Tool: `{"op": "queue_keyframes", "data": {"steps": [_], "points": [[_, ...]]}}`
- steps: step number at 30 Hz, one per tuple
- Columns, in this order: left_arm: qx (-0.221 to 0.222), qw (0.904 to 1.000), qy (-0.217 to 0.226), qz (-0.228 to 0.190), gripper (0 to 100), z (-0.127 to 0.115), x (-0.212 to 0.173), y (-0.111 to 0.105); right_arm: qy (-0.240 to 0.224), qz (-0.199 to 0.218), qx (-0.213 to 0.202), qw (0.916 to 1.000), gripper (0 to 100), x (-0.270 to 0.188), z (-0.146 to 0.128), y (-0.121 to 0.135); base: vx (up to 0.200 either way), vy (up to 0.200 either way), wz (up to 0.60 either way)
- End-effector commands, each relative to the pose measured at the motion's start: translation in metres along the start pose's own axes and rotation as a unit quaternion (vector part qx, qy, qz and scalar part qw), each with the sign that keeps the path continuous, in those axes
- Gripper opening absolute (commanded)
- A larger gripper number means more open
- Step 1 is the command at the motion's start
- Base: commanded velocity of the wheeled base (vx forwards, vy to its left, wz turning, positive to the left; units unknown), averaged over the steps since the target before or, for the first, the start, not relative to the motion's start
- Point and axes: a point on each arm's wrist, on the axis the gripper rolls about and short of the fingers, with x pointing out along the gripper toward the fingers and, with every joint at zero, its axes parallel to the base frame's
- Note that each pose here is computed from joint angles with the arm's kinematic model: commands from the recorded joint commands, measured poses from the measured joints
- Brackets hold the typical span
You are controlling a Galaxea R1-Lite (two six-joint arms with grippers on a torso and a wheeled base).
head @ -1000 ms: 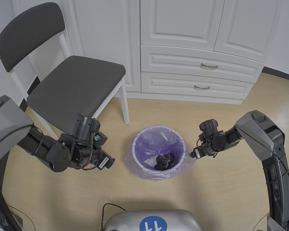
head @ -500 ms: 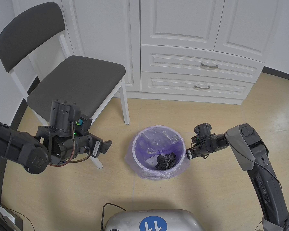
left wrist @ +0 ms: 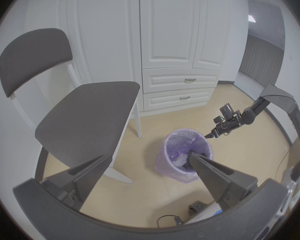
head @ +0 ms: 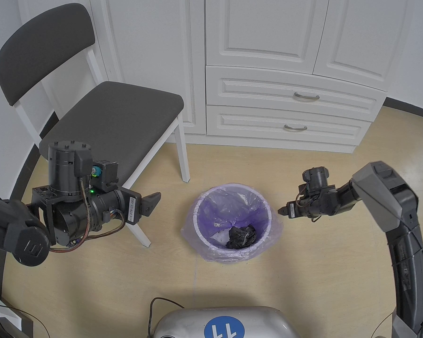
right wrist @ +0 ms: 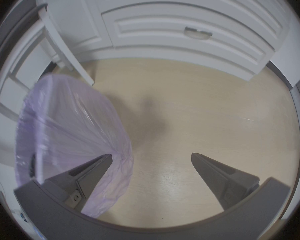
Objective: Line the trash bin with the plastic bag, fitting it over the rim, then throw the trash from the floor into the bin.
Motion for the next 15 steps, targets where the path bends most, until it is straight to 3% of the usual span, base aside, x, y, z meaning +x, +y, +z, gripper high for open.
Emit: {"op": "queue_keyframes", "data": {"steps": [1,4,8,12,15], "points": [[-0.068,0.9966,-0.038,-0.026,100,0.008,-0.022,0.001,-0.095,-0.013,0.084,0.9918,100,-0.102,0.042,-0.021,0.000,0.000,0.00],[-0.083,0.9954,-0.039,-0.028,100,0.009,-0.023,0.002,-0.098,-0.013,0.111,0.9889,100,-0.122,0.042,-0.028,0.000,0.000,0.00],[-0.106,0.9929,-0.050,-0.021,100,0.012,-0.028,0.005,-0.123,-0.013,0.173,0.9772,100,-0.175,0.046,-0.036,0.000,0.000,0.00],[-0.118,0.9894,-0.084,0.001,100,0.022,-0.047,0.018,-0.151,-0.019,0.176,0.9725,100,-0.224,0.045,-0.036,0.000,0.000,0.00],[-0.130,0.9820,-0.132,0.039,100,0.032,-0.075,0.041,-0.213,-0.031,0.173,0.9611,100,-0.289,0.049,-0.034,0.000,0.000,0.00]]}}
